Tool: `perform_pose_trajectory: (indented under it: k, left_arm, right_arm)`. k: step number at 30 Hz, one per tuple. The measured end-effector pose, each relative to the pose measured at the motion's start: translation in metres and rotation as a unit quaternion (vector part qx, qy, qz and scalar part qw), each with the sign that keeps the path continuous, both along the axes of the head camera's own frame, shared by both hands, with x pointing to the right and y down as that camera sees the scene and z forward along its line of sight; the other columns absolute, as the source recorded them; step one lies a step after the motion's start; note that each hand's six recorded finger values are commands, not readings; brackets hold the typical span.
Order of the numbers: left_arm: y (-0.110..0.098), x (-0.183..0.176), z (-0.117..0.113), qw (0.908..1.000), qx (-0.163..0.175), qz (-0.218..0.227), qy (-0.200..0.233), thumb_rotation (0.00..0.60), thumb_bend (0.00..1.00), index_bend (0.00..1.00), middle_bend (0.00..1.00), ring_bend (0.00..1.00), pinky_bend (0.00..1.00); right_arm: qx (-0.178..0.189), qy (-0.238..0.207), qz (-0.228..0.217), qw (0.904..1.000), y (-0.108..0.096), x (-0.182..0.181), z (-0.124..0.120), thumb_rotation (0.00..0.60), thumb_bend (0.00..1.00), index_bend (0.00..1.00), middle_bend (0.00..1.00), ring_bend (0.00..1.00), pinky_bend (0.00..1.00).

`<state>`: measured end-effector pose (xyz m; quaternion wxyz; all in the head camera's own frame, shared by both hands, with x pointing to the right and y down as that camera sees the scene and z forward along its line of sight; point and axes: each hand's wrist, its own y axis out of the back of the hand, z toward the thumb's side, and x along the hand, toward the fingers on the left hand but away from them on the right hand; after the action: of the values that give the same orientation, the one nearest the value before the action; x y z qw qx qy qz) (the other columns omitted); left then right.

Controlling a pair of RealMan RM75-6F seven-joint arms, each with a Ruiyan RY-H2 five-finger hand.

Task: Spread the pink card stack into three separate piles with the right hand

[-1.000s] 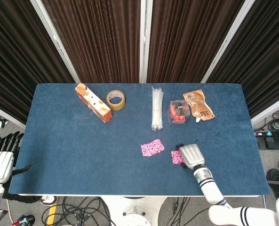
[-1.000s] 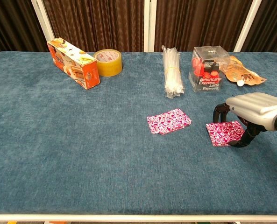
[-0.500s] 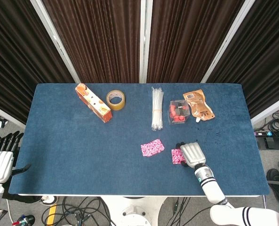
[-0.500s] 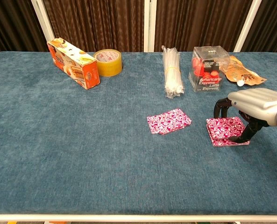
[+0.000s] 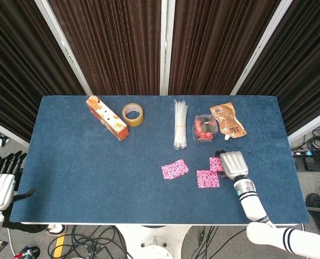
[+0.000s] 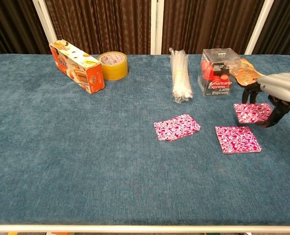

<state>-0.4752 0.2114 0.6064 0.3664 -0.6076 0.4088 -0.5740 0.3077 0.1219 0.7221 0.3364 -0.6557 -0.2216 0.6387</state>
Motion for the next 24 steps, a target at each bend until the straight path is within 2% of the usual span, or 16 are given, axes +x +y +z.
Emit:
perform_pose_trajectory:
  k: [9, 15, 17, 22, 24]
  left_arm:
    - [0.001, -0.001, 0.002, 1.0000, -0.002, -0.001, -0.004, 0.600, 0.00, 0.04, 0.03, 0.00, 0.10]
    - [0.001, -0.002, 0.001, 1.0000, -0.002, -0.003, -0.004, 0.600, 0.00, 0.04, 0.03, 0.00, 0.10]
    - [0.001, -0.002, 0.001, 1.0000, -0.002, -0.003, -0.004, 0.600, 0.00, 0.04, 0.03, 0.00, 0.10]
    - [0.001, -0.003, 0.000, 1.0000, 0.000, -0.003, -0.003, 0.600, 0.00, 0.04, 0.03, 0.00, 0.10]
    - [0.001, -0.002, 0.000, 1.0000, 0.000, -0.002, -0.003, 0.600, 0.00, 0.04, 0.03, 0.00, 0.10]
  right_arm:
    - [0.010, 0.032, 0.009, 0.9994, -0.013, 0.026, 0.014, 0.600, 0.24, 0.48, 0.46, 0.81, 0.86]
    - [0.006, 0.033, 0.011, 0.9994, -0.011, 0.030, 0.027, 0.600, 0.24, 0.48, 0.45, 0.81, 0.86]
    - [0.003, 0.029, 0.011, 0.9995, -0.009, 0.029, 0.029, 0.600, 0.22, 0.43, 0.41, 0.81, 0.86]
    - [-0.002, 0.019, 0.004, 0.9998, -0.008, 0.027, 0.030, 0.600, 0.16, 0.16, 0.23, 0.80, 0.86]
    - [-0.002, 0.015, 0.004, 0.9999, -0.009, 0.028, 0.028, 0.600, 0.15, 0.12, 0.19, 0.80, 0.86]
